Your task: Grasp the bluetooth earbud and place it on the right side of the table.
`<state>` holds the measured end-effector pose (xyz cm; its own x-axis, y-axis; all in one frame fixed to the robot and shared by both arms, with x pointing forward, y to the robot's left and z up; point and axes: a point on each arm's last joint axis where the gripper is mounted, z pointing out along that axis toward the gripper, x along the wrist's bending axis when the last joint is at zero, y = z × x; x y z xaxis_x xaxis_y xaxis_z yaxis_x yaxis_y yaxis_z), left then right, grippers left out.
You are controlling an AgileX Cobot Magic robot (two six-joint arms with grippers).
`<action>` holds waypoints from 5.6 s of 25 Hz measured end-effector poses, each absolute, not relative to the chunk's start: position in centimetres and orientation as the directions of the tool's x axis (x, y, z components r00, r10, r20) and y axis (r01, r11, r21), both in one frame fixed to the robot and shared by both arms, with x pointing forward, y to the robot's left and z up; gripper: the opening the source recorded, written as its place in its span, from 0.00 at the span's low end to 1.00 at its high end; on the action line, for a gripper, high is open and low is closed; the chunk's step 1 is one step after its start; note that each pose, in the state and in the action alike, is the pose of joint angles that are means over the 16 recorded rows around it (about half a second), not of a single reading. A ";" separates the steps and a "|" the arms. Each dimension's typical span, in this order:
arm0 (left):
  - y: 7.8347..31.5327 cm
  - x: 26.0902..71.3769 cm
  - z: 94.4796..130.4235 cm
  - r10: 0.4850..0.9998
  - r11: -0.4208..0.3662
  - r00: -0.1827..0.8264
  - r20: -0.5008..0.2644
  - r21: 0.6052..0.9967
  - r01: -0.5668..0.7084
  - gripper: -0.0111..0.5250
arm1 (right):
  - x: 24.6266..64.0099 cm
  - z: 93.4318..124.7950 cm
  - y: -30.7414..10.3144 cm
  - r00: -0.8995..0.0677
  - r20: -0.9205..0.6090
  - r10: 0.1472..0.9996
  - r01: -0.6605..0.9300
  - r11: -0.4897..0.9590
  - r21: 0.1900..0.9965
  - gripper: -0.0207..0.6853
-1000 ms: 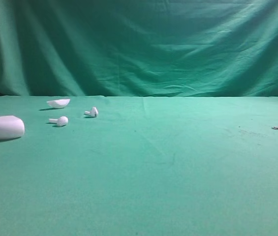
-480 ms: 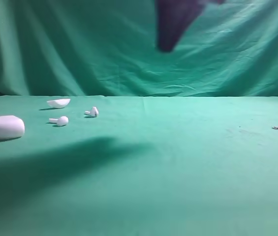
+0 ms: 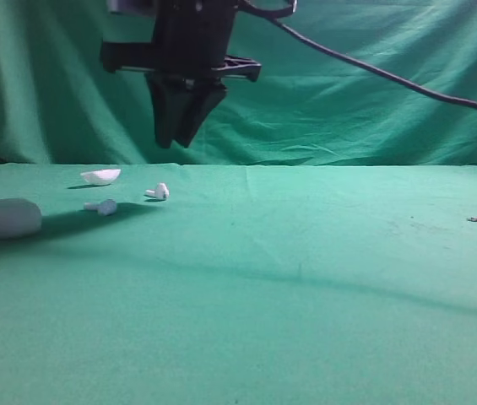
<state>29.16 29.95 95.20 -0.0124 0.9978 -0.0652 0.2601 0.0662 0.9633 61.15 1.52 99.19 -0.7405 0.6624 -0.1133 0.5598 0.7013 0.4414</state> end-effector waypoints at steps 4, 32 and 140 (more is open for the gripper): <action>29.9 29.2 95.2 0.998 0.066 -0.012 -0.065 0.963 0.260 0.02 | 62.1 97.8 2.7 -0.743 -0.110 0.660 0.552 0.698 0.457 0.43; 29.9 29.2 95.2 0.998 0.066 -0.012 -0.065 0.963 0.260 0.02 | 63.5 94.2 3.8 -0.717 -0.081 0.692 0.584 0.661 0.472 0.19; 29.9 29.2 95.2 0.998 0.066 -0.012 -0.065 0.963 0.260 0.02 | 25.9 117.9 -29.1 -0.221 0.068 0.973 0.343 0.013 0.939 0.03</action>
<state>29.16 29.95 95.20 -0.0124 0.9978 -0.0652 0.2601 0.0662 0.9633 25.90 -29.12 117.89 -0.2213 0.9728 0.0677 0.3432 0.0127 0.9392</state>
